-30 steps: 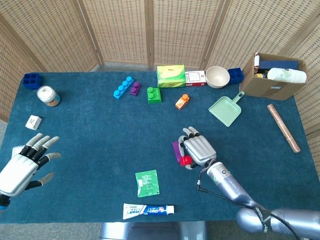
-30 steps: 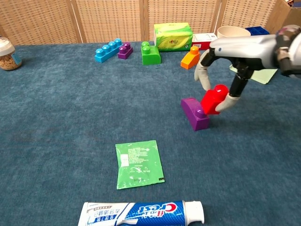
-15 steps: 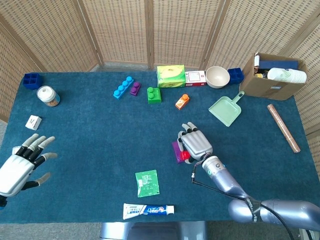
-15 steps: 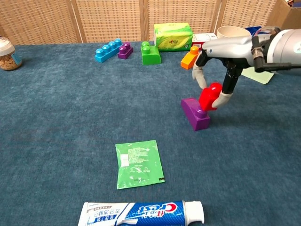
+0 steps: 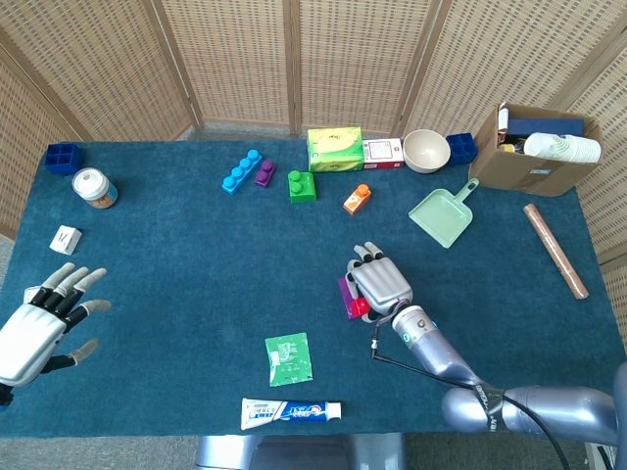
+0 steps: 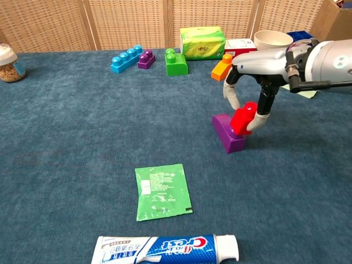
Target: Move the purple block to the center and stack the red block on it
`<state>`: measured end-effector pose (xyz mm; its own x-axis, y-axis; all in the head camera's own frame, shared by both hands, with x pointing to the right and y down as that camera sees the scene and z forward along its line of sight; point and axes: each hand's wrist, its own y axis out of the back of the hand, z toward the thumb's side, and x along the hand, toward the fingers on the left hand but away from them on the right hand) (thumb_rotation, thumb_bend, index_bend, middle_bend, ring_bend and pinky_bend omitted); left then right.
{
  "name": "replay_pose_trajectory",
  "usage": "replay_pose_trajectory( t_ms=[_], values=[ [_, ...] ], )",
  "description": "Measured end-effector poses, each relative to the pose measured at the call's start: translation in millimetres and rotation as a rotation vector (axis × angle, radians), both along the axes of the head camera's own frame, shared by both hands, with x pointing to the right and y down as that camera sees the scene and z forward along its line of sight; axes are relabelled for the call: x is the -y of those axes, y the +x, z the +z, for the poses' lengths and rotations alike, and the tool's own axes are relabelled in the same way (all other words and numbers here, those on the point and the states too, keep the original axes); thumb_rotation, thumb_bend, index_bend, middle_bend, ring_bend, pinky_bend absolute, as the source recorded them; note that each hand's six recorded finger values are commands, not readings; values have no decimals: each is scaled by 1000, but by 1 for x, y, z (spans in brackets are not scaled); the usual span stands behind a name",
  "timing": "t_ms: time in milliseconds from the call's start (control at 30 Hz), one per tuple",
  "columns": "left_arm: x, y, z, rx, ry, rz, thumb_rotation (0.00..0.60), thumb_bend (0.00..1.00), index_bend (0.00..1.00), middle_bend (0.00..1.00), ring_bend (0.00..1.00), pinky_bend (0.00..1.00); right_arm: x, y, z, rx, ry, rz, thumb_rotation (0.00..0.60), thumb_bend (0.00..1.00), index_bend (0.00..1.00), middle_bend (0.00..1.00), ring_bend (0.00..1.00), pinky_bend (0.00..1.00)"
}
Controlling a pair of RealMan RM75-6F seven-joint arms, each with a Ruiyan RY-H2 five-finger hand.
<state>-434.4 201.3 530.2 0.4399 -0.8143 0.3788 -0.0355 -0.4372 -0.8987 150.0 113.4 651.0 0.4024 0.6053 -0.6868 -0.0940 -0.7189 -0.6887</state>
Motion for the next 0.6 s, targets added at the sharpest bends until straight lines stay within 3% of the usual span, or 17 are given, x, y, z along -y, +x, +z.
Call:
replay_pose_trajectory(
  t_ms=[600],
  values=[
    [-2,-6,4,-2,-9,-14,600,330,310,20,0,0,1,-11,6,-23,6,-24,600,125,608,292,76,52]
  ],
)
